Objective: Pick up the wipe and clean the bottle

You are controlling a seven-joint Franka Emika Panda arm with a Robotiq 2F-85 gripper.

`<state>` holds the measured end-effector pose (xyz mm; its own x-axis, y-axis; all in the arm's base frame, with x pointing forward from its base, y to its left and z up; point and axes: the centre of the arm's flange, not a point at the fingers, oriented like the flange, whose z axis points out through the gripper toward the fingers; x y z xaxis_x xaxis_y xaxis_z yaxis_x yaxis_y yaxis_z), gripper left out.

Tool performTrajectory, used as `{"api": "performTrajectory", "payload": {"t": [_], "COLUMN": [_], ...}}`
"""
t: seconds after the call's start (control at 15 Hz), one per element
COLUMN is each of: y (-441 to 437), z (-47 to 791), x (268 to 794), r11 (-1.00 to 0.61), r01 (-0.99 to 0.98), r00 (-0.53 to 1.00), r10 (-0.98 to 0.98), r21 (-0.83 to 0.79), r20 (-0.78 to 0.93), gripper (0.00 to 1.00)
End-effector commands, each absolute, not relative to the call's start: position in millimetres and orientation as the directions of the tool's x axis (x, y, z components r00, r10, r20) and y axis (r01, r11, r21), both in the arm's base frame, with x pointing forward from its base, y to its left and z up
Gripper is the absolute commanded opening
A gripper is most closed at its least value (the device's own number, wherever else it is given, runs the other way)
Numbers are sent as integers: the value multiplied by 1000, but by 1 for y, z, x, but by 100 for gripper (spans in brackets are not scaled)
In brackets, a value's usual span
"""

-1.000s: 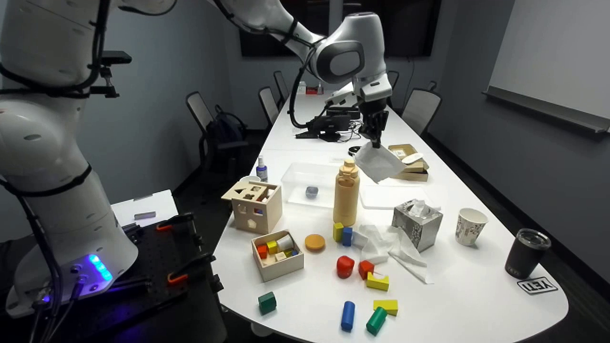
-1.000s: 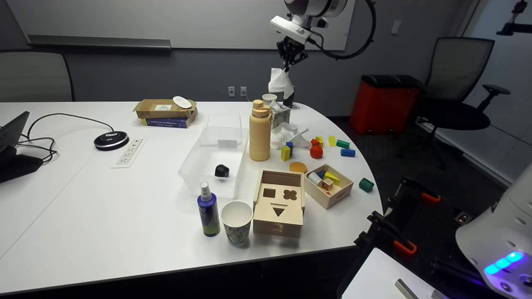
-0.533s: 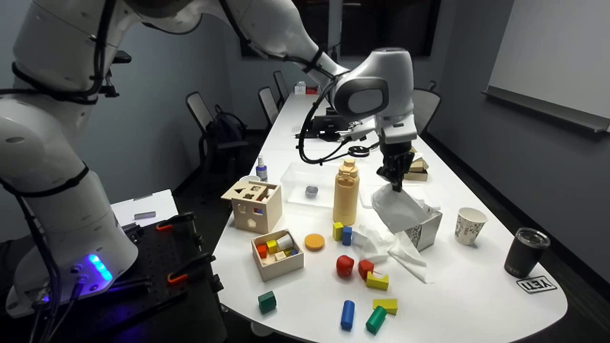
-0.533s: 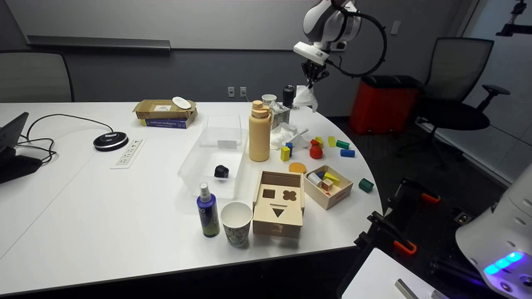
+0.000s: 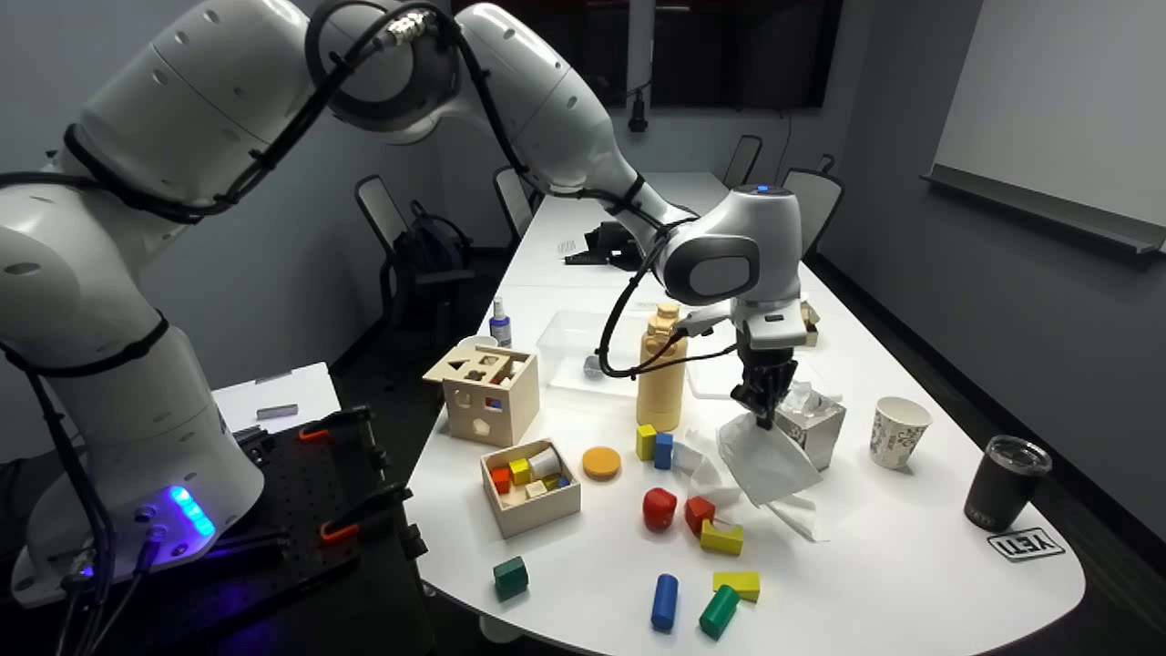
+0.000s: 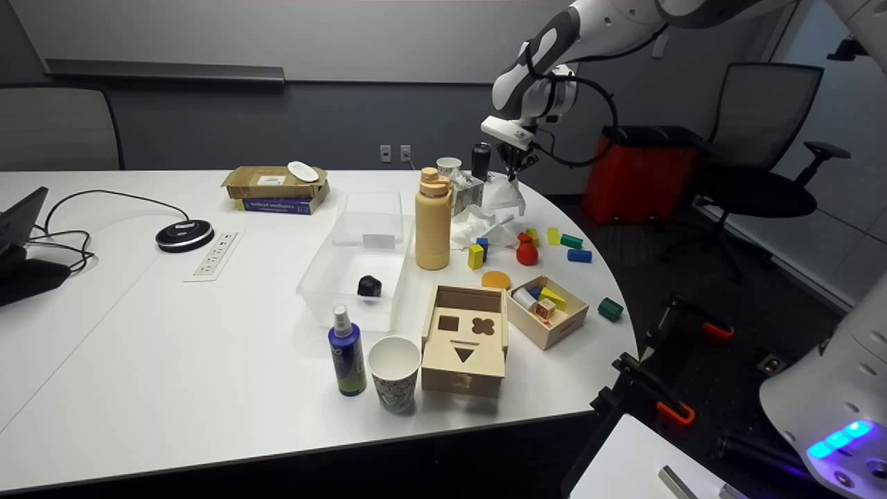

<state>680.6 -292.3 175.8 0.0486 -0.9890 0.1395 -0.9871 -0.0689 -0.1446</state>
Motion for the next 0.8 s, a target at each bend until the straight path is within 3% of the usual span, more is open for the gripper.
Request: {"api": "performTrajectory", "payload": {"t": [0.0, 0.13, 0.2, 0.27, 0.73], "y": [-302, -300, -298, -295, -279], "z": [175, 174, 173, 173, 193], "x": [728, 737, 738, 737, 732], "r11": [-43, -48, -59, -68, -79], "r01": [-983, -983, -984, -986, -989], "r00": [18, 21, 34, 47, 66], "r10": [-989, -989, -989, -989, -992], "r21": [-177, -179, -167, -151, -121], "r20": [144, 149, 147, 138, 107], "gripper": [0, 0, 26, 27, 78]}}
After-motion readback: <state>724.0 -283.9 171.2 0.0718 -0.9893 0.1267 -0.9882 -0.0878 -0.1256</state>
